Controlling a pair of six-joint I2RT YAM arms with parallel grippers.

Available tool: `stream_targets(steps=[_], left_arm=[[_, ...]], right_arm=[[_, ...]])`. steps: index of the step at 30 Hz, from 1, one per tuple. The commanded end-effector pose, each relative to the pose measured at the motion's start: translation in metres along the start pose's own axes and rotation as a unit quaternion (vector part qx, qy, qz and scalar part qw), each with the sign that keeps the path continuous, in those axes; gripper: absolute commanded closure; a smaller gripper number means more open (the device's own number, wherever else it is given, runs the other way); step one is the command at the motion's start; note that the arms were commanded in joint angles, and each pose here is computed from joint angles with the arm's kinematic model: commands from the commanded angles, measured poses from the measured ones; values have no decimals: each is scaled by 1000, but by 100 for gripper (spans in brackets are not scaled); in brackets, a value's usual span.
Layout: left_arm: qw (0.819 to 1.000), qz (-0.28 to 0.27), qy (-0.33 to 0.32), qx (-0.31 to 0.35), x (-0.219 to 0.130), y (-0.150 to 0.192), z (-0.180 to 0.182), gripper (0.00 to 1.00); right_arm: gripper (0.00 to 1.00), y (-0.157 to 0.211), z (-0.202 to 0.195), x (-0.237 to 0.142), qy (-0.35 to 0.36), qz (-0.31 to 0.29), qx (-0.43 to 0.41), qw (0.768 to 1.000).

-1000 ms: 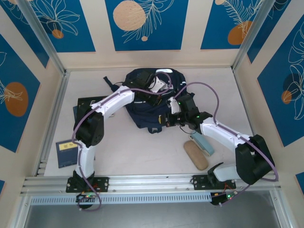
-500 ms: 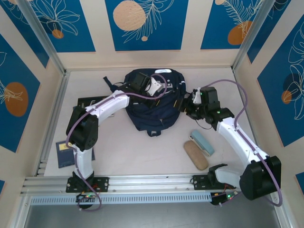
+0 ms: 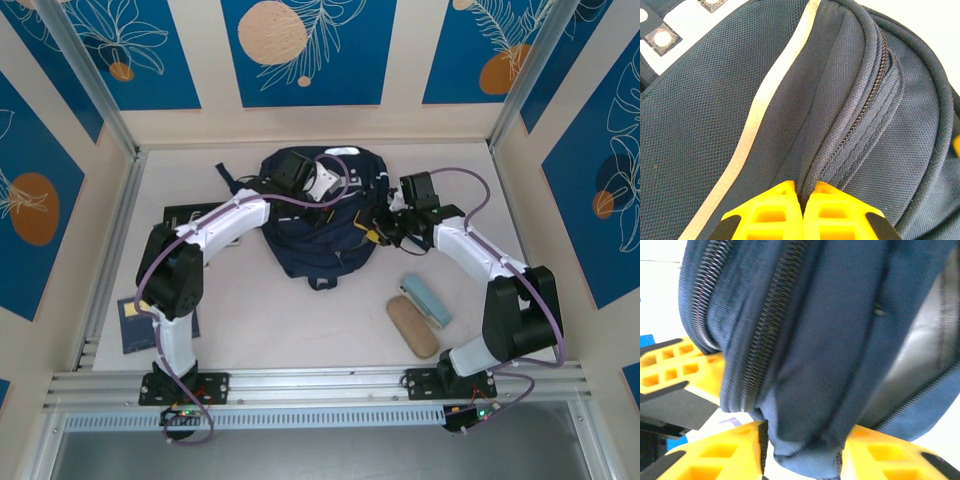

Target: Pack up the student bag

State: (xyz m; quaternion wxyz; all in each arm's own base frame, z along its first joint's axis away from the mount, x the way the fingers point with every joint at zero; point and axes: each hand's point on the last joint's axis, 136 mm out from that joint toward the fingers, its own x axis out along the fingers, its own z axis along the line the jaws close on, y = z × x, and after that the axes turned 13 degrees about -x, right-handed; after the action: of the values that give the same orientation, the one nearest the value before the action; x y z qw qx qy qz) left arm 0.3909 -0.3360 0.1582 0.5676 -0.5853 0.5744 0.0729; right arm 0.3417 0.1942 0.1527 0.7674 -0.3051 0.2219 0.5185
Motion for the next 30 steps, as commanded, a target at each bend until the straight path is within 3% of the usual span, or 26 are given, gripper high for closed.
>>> stream_targets(steps=[1,3,7,11,20,26,30], left_arm=[[999,-41,29,-15,-40,-32,-21,100],[998,-43,22,-32,-46,-33,-21,92],[994,-44,-20,-99,-62,-27,-7,57],[983,-37,-59,-168,-78,1,5,45],[958,-34,-37,-284,-100,69,-8,43],[944,-33,6,-329,-87,88,-30,45],[943,-32,-5,-331,-76,93,-37,50]], right_arm=[[70,-2,18,3,-39,7,-7,999],[81,-2,20,5,-42,7,-8,999],[95,-6,29,4,-49,1,-23,999],[99,-8,46,6,-73,-4,-42,996],[100,-6,95,8,-126,-14,-105,986],[100,-2,106,14,-133,-11,-106,985],[100,2,107,19,-135,-7,-105,985]])
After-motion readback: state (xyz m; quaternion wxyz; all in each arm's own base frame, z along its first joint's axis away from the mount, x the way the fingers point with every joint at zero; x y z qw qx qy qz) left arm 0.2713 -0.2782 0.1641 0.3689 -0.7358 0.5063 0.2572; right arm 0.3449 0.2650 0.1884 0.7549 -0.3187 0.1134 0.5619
